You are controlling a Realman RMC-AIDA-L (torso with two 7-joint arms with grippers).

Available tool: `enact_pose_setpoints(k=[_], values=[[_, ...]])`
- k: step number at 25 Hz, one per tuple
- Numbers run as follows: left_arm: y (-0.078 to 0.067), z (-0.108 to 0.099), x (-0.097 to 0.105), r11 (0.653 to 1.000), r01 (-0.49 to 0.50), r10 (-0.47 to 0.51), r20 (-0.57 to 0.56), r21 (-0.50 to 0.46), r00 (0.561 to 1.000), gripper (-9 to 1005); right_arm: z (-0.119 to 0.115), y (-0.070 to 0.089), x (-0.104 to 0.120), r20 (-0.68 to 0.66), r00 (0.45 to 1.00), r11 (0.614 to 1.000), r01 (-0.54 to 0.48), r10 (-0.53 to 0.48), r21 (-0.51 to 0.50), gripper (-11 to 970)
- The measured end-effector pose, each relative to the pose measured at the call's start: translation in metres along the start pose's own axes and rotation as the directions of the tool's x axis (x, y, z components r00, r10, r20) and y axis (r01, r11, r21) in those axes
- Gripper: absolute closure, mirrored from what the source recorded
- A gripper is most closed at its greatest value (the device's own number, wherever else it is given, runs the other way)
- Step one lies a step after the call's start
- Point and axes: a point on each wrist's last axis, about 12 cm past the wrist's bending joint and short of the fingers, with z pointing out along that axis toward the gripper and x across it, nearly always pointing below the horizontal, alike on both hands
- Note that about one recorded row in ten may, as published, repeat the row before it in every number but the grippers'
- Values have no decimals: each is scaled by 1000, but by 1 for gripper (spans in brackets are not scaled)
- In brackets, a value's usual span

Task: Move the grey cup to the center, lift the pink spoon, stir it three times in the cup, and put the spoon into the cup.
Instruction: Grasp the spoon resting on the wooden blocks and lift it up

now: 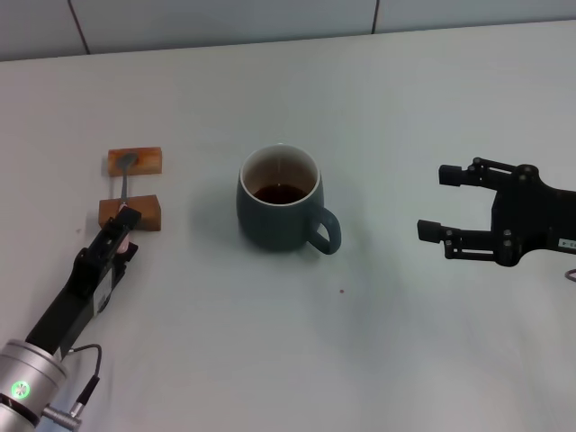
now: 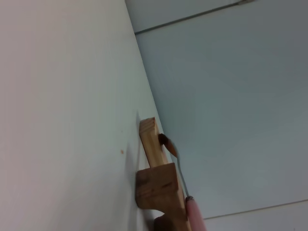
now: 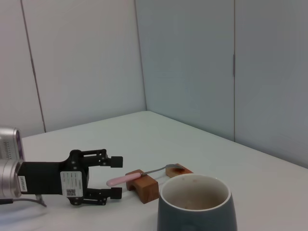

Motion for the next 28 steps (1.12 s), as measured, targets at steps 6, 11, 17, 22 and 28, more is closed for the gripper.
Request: enact_pose_setpoints(k=[6, 11, 17, 22, 28], values=[[-2, 3, 1, 1000, 8, -8, -5, 7, 1000, 191, 0, 0, 1, -1, 1000, 1000, -3, 3, -1, 140], [-3, 3, 1, 1000, 17, -17, -7, 13, 1000, 192, 1, 0, 1, -6, 1000, 1000, -2, 2, -2, 140], [-3, 4, 1, 1000, 24, -24, -4, 18, 1000, 198, 2, 0, 1, -7, 1000, 1000, -2, 2, -5, 139], [-5, 4, 0, 999, 29, -29, -4, 30, 1000, 203, 2, 0, 1, -8, 1000, 1000, -2, 2, -5, 139], [-6, 5, 0, 999, 31, -31, -5, 35, 1000, 209, 2, 0, 1, -8, 1000, 1000, -2, 2, -8, 140]])
